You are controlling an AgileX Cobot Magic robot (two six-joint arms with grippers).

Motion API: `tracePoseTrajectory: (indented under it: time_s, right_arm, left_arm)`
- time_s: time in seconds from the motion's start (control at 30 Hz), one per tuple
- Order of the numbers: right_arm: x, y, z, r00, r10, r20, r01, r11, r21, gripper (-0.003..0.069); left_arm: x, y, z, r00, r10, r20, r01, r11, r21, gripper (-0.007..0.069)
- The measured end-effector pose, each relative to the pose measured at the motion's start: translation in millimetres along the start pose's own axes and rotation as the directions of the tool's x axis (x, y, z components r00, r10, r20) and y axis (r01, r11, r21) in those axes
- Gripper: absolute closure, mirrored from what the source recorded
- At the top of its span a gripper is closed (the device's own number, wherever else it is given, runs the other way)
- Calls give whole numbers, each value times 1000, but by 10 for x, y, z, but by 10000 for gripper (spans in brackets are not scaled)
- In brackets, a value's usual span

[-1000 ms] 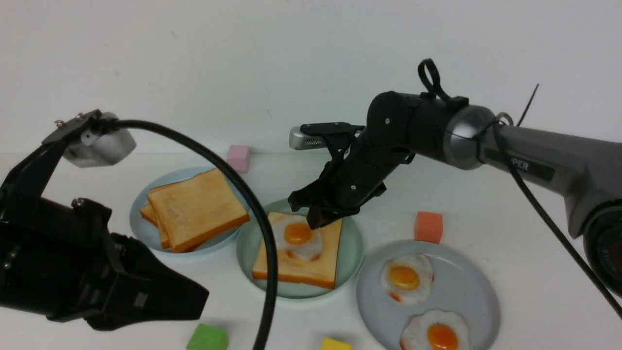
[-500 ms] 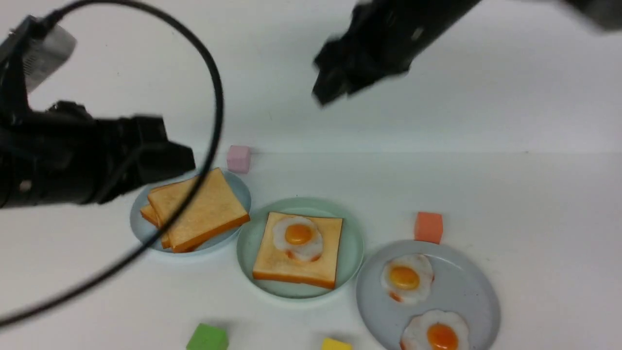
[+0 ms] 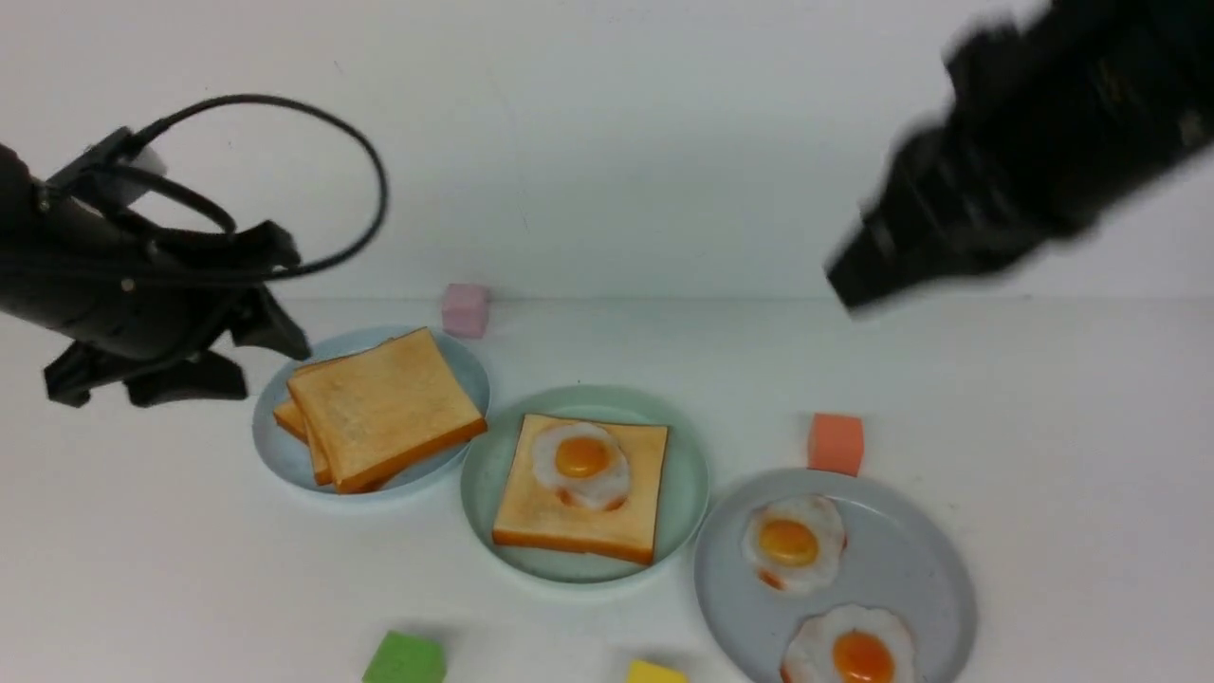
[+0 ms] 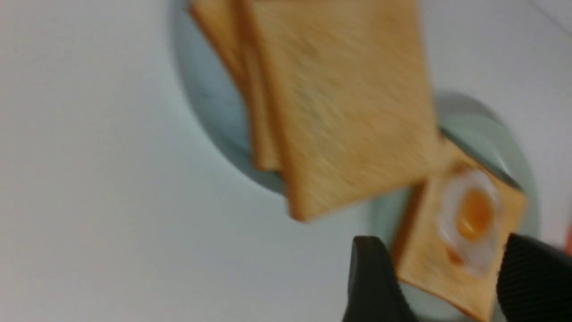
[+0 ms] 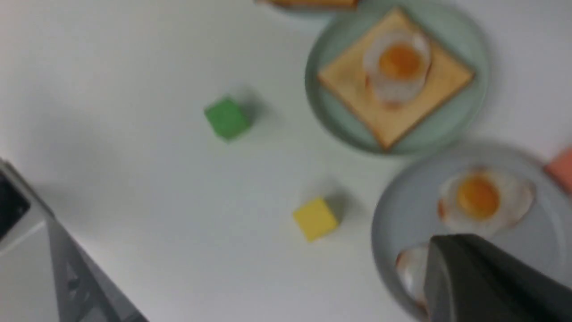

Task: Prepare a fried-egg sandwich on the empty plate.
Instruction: Use the left arm to grab a slice of bread

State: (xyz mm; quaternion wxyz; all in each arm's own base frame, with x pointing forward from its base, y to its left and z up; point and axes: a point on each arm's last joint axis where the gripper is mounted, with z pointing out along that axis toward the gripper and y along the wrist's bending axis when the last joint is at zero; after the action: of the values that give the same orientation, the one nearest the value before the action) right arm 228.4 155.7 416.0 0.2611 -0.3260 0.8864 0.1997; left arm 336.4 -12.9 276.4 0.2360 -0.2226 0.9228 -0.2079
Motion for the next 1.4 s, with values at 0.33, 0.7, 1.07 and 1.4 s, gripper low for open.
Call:
tracePoseTrajectory:
  time_s: [0.33,0.7,1.07,1.4]
  right_arm:
    - [554,101,77,998,-19,53,23,998,-65,565]
    - [569,120,42,997,-21,78,26,997,-69,529]
    - [565,120,39,996,-32,85,38,997,-67,508]
    - [567,122,32,996,-36,87,42,997,-67,491]
  left_arm:
    - [-103,315,735,992,0,-130,7,998,59,253]
    - [-163,339,825,997,32,-69,-27,997,68,265]
    - [-135,439,1025,995,11,-99,-6,999,45,270]
    - [-132,447,1122,995,21,-100,-13,997,80,400]
